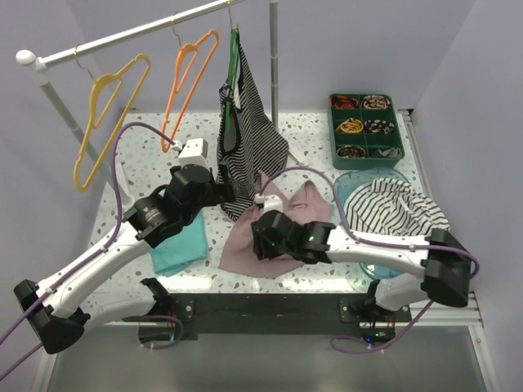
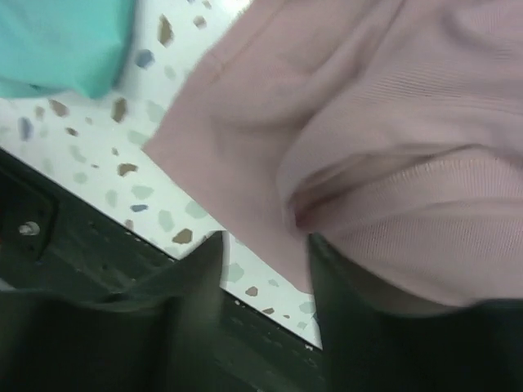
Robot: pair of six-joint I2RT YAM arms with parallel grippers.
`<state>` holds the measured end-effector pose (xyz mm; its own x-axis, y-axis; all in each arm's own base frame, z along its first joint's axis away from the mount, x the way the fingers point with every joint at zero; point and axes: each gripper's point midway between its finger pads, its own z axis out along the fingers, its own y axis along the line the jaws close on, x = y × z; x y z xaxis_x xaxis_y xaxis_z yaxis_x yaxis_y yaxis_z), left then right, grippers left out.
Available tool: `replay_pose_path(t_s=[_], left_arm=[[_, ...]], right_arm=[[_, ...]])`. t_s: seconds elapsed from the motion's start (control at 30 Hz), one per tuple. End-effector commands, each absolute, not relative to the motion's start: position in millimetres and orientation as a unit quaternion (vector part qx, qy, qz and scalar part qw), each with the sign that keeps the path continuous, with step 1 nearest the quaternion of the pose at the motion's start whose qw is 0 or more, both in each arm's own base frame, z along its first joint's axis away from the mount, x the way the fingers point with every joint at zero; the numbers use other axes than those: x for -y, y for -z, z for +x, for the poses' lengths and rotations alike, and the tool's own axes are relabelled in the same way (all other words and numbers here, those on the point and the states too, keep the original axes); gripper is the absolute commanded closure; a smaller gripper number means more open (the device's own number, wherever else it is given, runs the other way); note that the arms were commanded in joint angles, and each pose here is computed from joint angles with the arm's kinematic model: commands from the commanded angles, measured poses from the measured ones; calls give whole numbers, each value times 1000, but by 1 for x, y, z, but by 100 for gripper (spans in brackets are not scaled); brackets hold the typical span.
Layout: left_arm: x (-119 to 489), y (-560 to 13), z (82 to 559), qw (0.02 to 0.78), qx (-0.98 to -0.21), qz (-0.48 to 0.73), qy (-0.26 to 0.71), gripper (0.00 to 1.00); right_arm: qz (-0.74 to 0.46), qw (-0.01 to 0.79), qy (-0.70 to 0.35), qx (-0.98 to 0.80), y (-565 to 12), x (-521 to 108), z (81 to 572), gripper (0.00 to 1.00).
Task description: Place the tank top on the hanger
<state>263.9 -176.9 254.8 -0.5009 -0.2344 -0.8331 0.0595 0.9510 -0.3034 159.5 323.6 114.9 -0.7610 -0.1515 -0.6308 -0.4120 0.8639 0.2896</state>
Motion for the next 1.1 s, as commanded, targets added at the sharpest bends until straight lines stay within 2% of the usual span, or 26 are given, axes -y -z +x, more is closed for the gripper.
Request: replay_pose_path(t_s=[0.0,0.1,0.2,0.27,0.3,0.33,0.43,0.63,0.8,1.07], left_arm=[[179,-238,263,485,-859,-53,156,2],[199,-220,262,466,-866,-10,183,9],[233,-202,258,438,-867,57,233,18],[254,-188,253,412,-871,82,254,20],[261,-185,251,407,-871,92,258,21],[275,-176,244,396,-874,115,255,21],[292,-153,236,378,-890,136,217,23],[299,-114,223,346,-907,141,194,29],[282,-91,211,326,-924,139,145,30],[275,-64,183,284,-935,139,163,31]], right_arm=[[-110,375,-201,-898,-136,-314,175,31],[-98,412,-169,-890,-151,-284,182,23],[-69,445,-134,-883,-168,-247,188,25],[-46,441,-103,-891,-161,-217,202,28],[-51,412,-108,-903,-145,-211,201,32],[-20,412,-114,-904,-142,-199,221,32],[-40,389,-121,-912,-122,-185,239,31],[-60,350,-86,-931,-86,-173,258,36],[-53,345,-44,-936,-69,-162,267,29],[-61,343,-58,-935,-52,-176,278,28]])
